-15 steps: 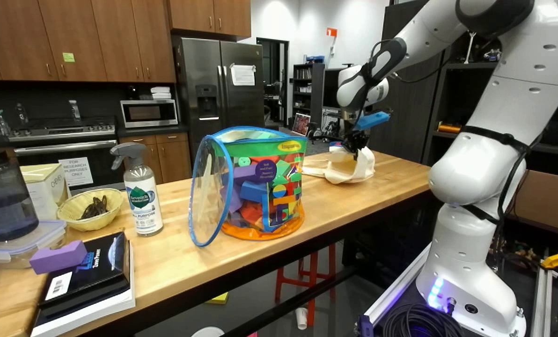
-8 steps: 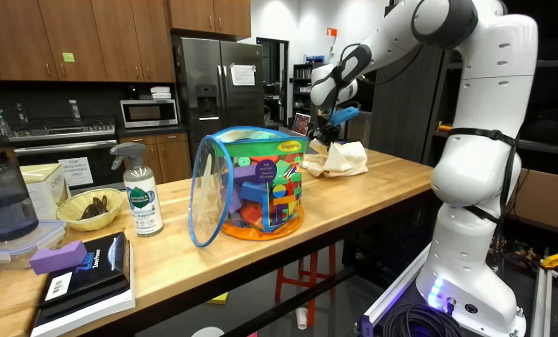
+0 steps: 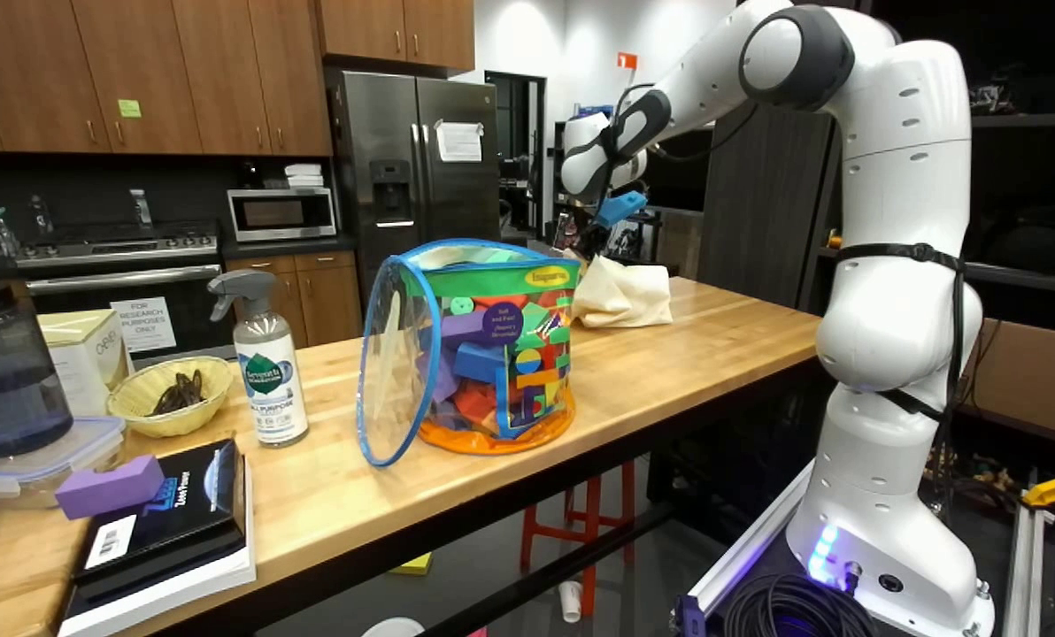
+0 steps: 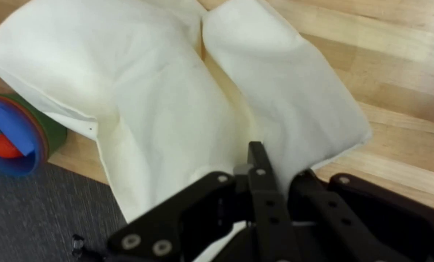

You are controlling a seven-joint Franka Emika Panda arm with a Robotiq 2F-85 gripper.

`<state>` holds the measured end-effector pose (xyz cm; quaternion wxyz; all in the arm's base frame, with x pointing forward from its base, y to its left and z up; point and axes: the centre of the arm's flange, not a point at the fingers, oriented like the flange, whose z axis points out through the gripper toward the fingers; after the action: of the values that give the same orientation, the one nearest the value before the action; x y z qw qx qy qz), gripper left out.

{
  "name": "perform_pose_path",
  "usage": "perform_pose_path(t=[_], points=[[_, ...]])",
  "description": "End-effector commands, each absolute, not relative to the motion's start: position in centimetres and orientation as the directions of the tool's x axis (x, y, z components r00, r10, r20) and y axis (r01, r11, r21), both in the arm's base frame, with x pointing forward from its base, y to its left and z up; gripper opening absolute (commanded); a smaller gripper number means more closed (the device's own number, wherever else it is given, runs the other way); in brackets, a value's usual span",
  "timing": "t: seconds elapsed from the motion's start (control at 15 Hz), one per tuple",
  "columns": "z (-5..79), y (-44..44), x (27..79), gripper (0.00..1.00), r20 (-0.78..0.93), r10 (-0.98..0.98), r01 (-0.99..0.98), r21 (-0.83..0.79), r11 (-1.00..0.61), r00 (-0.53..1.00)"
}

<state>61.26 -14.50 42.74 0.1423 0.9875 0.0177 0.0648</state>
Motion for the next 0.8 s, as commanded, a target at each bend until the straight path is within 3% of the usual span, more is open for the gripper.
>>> perform_pose_path(t=[0.0, 0.47, 0.73], points=[[43.8, -13.8, 63.3, 0.01, 0.154, 0.142, 0.095, 0.278, -0.956, 0.978], [43.9, -12.0, 63.8, 0.01, 0.192, 0.285, 0.259, 0.149, -0.954, 0.939], [45.8, -4.6, 63.3, 0.01, 0.212, 0.340, 0.330, 0.081, -0.941, 0.916]])
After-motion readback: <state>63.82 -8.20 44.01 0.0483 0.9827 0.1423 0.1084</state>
